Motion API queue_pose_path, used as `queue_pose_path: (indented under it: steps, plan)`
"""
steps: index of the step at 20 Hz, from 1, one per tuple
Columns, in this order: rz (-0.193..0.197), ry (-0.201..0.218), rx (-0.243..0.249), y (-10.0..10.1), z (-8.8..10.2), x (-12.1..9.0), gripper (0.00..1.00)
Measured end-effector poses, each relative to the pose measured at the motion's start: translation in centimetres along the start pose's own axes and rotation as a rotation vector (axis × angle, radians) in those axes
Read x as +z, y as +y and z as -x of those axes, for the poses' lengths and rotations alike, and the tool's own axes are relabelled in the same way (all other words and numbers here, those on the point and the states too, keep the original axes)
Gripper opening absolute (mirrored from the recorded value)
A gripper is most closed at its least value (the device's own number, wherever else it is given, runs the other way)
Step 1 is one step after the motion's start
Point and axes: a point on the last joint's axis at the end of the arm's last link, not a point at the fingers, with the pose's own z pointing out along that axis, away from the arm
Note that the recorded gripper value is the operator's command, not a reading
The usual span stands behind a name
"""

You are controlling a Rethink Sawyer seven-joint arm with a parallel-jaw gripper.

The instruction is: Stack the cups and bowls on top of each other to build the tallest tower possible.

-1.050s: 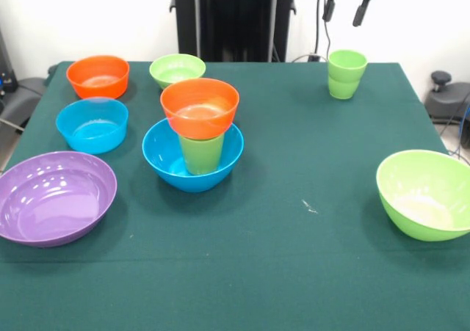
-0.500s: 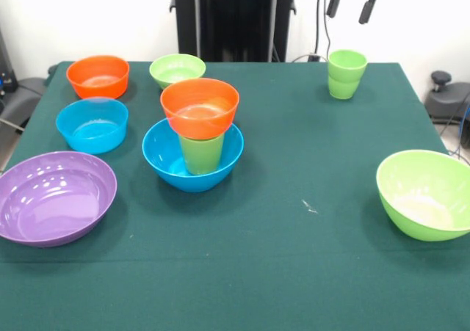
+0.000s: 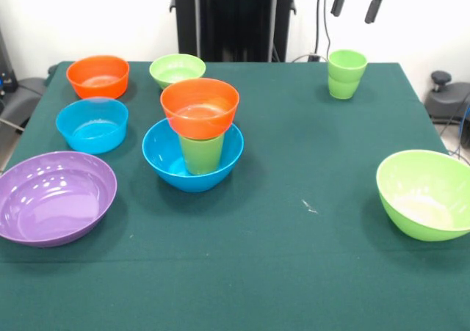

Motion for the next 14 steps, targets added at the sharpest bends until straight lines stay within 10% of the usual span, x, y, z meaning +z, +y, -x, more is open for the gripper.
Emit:
queue_pose_path:
  steps: [14]
  plan:
    - [-0.042,0.063,0.004,-1.2,-1.4,3.6,1.00]
